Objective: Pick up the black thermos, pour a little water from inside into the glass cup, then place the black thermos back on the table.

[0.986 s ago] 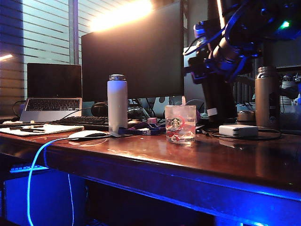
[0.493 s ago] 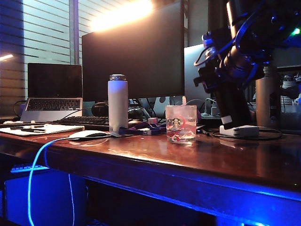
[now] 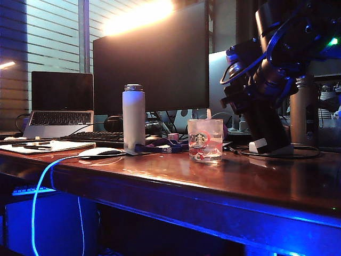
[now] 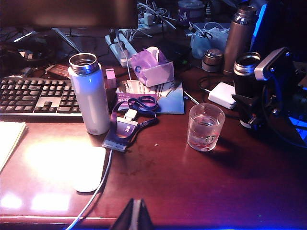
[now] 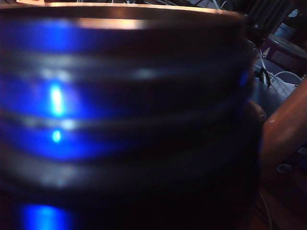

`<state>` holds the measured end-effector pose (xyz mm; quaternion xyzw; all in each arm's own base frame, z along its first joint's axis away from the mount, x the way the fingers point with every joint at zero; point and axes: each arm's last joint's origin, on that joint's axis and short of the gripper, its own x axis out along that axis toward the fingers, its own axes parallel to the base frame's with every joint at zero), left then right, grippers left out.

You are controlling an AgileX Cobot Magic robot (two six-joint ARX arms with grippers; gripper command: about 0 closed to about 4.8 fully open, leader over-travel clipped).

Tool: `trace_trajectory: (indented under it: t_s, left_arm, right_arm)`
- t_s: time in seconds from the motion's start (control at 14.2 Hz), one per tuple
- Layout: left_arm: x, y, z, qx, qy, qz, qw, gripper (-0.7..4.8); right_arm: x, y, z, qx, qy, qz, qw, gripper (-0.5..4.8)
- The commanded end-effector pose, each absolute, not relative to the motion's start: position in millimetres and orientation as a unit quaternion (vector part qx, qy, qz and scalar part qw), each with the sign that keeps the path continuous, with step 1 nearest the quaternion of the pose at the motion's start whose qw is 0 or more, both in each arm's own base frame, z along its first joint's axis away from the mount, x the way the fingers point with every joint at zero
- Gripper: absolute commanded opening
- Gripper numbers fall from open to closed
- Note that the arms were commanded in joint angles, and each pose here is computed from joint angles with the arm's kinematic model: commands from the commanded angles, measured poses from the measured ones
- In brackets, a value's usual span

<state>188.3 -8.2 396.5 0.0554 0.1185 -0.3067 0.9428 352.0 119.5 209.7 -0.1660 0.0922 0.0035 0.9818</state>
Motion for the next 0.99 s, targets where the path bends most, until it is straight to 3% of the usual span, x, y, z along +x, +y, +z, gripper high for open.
trace_trajectory:
  t_s: [0.07, 0.99]
  left_arm:
    - [188, -8, 399, 0.058, 0.110, -0.308, 0.943, -0.02]
    - [188, -8, 399, 0.058, 0.110, -0.308, 0.943, -0.02]
  right_arm:
    - [354, 120, 219, -0.169, 0.064, -0.003, 0.983, 0.49]
    - [364, 128, 219, -0.255, 0.085, 0.012, 0.963, 0.49]
